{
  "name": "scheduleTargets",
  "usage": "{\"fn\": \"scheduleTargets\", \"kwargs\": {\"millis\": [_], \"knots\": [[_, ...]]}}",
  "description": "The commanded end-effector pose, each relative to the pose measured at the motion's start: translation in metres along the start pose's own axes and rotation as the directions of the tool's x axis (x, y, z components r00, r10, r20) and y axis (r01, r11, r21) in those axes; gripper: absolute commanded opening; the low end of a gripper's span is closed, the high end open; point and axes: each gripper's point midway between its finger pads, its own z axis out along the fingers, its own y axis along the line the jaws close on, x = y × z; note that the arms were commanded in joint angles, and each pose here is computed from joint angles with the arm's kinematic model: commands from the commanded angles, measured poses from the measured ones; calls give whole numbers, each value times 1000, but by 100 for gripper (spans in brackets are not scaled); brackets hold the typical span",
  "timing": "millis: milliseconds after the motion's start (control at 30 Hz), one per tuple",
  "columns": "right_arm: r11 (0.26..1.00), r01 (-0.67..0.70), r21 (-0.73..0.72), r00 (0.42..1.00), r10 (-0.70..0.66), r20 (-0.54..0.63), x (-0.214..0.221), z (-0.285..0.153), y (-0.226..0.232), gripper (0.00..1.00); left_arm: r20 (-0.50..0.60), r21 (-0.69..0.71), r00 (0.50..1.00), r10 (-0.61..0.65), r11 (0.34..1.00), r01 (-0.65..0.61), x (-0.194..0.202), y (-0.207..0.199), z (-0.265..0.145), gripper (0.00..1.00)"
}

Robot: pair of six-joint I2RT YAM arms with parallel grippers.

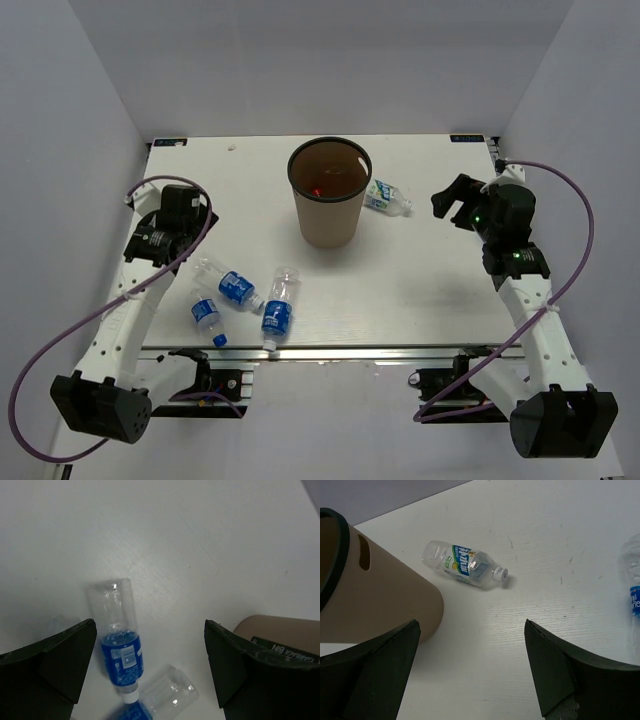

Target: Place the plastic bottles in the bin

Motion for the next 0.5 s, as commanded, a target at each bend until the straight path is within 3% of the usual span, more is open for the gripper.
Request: {"fn": "scheduleTargets", "kwargs": {"millis": [0, 133, 233, 400, 467], "knots": [[997, 28, -69, 999, -25, 33, -5, -5, 11, 89, -101, -92, 994, -27, 996, 17, 31, 37, -9, 98], [995, 35, -97, 999, -33, 23, 8, 1, 11, 89, -220, -245, 974, -55, 969, -1, 74, 83, -13, 98], [996, 30, -82, 1000, -29, 12, 14, 7, 6, 89, -209, -368, 971, -116, 929, 31, 89, 115, -17, 98], [997, 21, -70, 999, -23, -22, 18, 11, 4, 89, -244, -281, 948, -203, 951, 131, 122, 112, -3, 98], [997, 23, -70, 999, -25, -22, 19, 11, 3, 89, -268, -308, 942, -202, 944, 115, 138, 121, 6, 98]]}}
